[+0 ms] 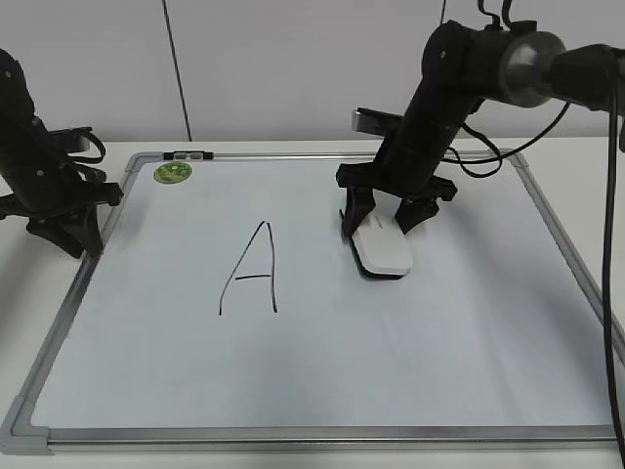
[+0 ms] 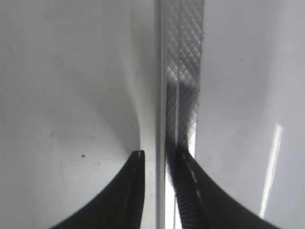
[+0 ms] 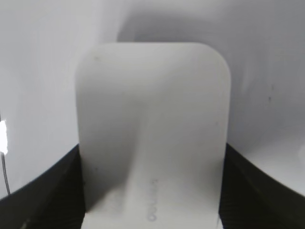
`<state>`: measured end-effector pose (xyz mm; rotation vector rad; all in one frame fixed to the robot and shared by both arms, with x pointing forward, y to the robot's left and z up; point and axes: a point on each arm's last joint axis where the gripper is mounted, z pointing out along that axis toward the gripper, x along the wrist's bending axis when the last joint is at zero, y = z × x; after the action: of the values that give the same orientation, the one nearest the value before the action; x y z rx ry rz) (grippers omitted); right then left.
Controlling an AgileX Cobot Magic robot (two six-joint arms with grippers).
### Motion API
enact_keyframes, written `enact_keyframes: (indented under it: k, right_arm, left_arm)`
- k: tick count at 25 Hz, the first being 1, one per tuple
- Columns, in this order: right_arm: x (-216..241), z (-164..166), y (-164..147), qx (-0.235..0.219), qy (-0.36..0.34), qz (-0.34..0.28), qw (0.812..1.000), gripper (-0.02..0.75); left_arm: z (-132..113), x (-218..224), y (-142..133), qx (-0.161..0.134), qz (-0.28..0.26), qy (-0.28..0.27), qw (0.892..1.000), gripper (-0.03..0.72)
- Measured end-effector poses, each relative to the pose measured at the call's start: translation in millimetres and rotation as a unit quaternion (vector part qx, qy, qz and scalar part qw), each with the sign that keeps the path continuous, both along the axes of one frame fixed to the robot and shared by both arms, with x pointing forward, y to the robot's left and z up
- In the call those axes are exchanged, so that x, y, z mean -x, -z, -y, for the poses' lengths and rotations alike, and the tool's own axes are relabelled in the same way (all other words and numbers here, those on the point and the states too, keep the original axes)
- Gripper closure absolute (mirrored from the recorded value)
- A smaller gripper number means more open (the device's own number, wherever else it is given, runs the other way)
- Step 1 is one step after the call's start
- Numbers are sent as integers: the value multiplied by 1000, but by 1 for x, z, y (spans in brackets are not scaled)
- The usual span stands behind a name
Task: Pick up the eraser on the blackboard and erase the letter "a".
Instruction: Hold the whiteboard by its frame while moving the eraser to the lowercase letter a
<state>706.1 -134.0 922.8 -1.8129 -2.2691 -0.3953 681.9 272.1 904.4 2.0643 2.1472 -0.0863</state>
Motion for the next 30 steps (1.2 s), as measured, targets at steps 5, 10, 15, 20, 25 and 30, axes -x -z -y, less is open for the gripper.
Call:
enact_keyframes:
  k: [5, 10, 15, 20, 25, 30]
  right_arm:
    - [0, 2, 1, 17, 1, 3, 1000, 206]
    - [-2, 7, 1, 16, 8, 3, 1000, 206]
    - [-4, 13, 0, 5, 21, 0, 1000, 206]
    - [-9, 28, -2, 12, 35, 3, 999, 206]
    - [-12, 43, -3, 35, 44, 9, 998, 206]
    - [-12, 47, -3, 40, 48, 10, 998, 206]
  left_arm:
    - [0, 0, 0, 0, 0, 0, 1000, 512]
    - [0, 0, 0, 0, 0, 0, 1000, 512]
    - [0, 0, 0, 0, 0, 0, 1000, 512]
    - [0, 0, 0, 0, 0, 0, 1000, 512]
    - [0, 0, 0, 0, 0, 0, 1000, 512]
    - [0, 0, 0, 0, 0, 0, 1000, 512]
